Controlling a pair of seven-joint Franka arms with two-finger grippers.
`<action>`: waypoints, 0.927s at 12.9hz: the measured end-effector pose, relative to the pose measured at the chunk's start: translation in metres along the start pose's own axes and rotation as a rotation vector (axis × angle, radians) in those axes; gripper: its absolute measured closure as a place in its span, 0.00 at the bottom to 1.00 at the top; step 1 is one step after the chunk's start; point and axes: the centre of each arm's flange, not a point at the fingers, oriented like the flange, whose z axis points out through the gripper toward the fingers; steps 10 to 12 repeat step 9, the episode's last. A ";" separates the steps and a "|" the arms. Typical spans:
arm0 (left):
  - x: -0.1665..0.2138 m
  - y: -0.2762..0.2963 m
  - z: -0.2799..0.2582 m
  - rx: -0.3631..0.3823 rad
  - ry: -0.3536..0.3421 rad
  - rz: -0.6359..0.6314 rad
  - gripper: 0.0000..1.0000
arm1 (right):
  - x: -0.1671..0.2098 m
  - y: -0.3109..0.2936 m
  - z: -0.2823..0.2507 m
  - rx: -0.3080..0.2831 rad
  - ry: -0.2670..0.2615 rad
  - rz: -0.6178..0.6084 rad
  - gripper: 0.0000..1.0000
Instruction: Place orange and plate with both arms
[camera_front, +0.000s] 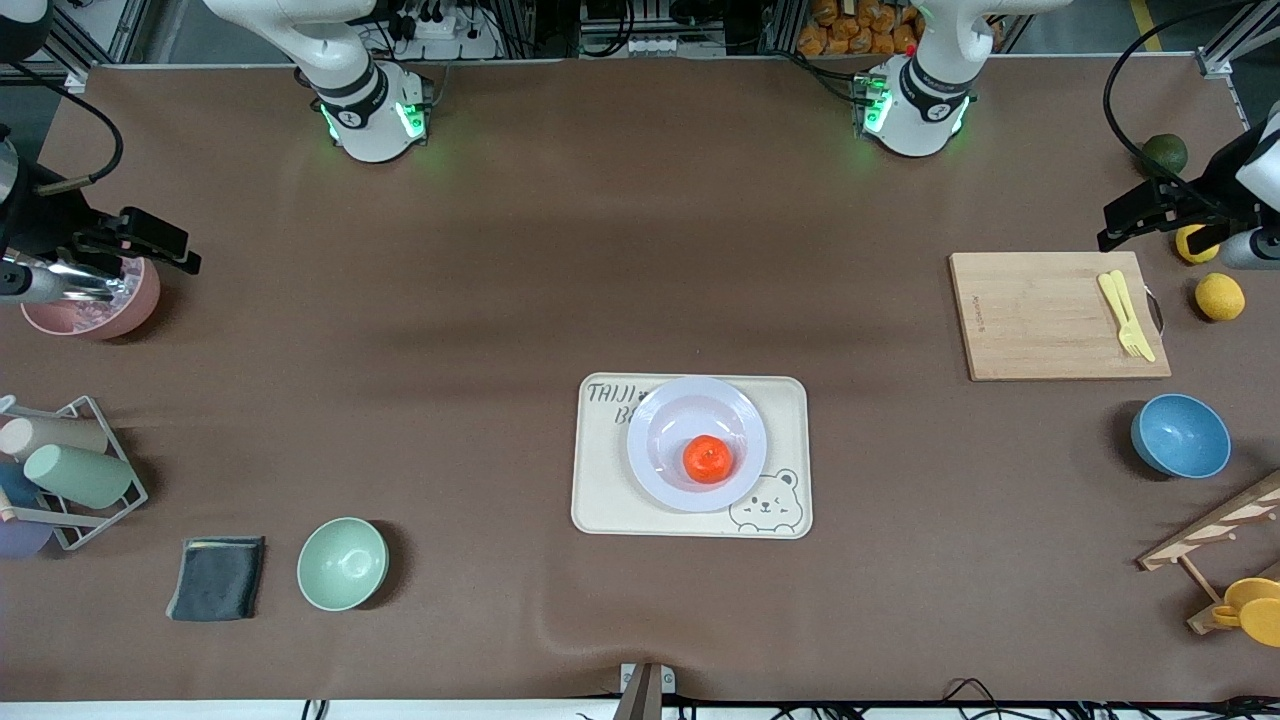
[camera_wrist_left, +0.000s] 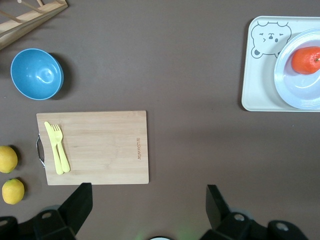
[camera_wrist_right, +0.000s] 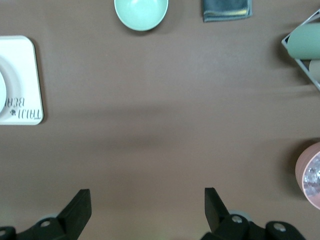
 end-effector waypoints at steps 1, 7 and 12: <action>0.000 0.000 -0.001 0.003 0.003 0.000 0.00 | 0.002 0.002 -0.002 -0.014 0.018 0.002 0.00; 0.000 0.001 -0.007 0.006 0.016 0.002 0.00 | 0.003 0.005 -0.005 -0.036 0.036 0.004 0.00; 0.000 0.004 -0.007 0.007 0.016 0.008 0.00 | 0.003 0.005 -0.005 -0.036 0.036 0.004 0.00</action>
